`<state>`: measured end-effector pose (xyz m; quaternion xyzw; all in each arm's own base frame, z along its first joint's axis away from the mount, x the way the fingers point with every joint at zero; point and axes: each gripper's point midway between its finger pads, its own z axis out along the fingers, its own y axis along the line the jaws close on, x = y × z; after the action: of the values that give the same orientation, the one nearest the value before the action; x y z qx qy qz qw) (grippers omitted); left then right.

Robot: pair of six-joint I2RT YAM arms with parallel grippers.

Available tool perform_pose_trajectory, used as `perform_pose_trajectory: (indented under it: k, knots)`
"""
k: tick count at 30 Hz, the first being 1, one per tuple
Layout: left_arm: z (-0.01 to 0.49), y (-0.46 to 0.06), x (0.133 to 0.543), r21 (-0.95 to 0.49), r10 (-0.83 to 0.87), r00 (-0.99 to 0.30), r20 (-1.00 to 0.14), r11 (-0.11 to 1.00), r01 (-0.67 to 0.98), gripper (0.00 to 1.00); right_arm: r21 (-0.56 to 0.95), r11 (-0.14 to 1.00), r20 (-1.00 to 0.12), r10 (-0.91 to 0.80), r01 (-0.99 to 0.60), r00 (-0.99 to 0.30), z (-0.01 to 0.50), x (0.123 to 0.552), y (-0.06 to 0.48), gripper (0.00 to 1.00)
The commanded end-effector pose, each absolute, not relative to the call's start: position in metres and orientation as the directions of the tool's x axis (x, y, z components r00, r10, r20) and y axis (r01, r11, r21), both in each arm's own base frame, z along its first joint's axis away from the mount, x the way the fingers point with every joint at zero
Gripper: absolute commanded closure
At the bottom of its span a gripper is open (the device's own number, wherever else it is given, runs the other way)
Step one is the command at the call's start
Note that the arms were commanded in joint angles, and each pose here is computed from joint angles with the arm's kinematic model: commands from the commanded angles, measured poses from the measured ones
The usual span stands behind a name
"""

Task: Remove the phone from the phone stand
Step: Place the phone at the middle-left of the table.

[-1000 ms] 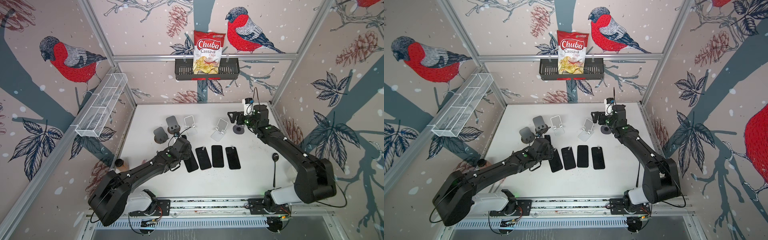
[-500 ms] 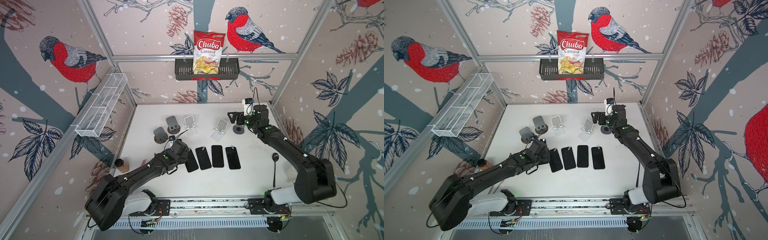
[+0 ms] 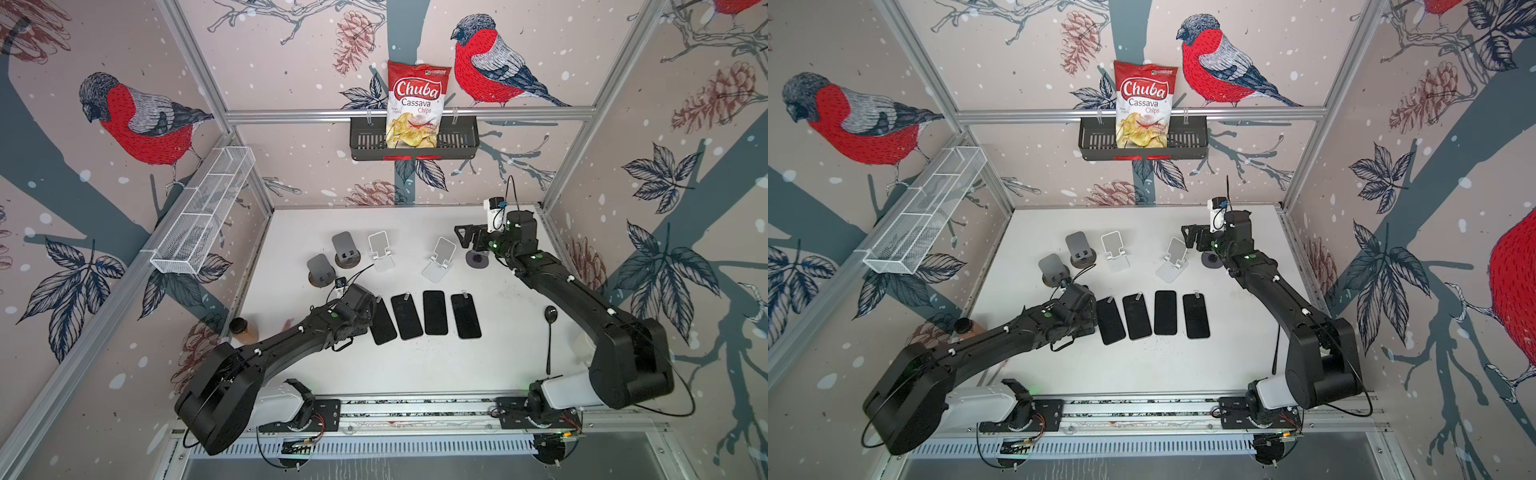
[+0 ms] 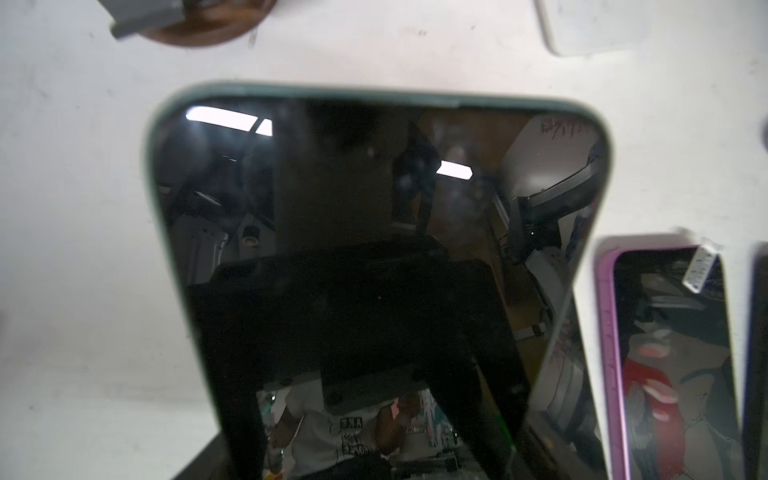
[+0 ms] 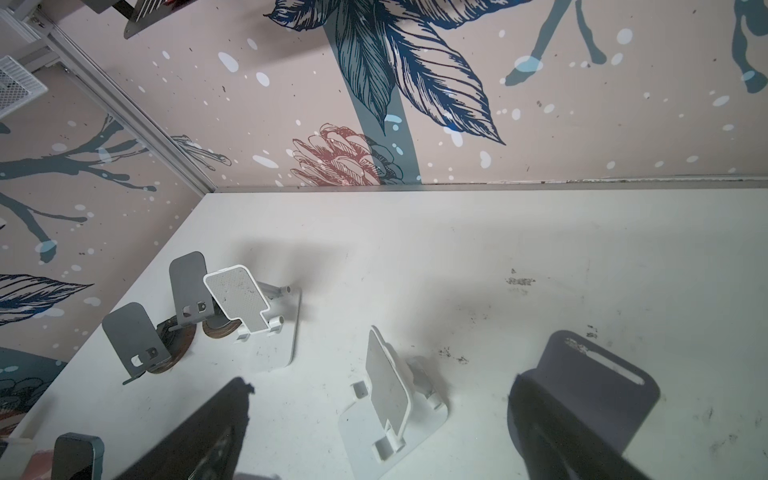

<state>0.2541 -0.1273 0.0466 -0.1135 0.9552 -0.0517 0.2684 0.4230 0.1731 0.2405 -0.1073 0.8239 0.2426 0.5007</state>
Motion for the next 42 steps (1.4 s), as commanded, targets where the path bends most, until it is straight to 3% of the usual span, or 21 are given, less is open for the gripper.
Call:
perform_pose_trajectory:
  k: [1,42]
  knots:
    - [0.042,-0.128,0.253,-0.173,-0.263,-0.833,-0.487,0.964,-0.203,0.58,0.297,0.846,-0.887,0.073,-0.442,-0.455,0.247,0.423,0.177,0.01]
    - [0.014,-0.121,0.238,-0.164,-0.287,-0.912,-0.293,0.955,-0.247,0.58,0.303,0.827,-0.886,0.062,-0.473,-0.46,0.247,0.419,0.188,0.01]
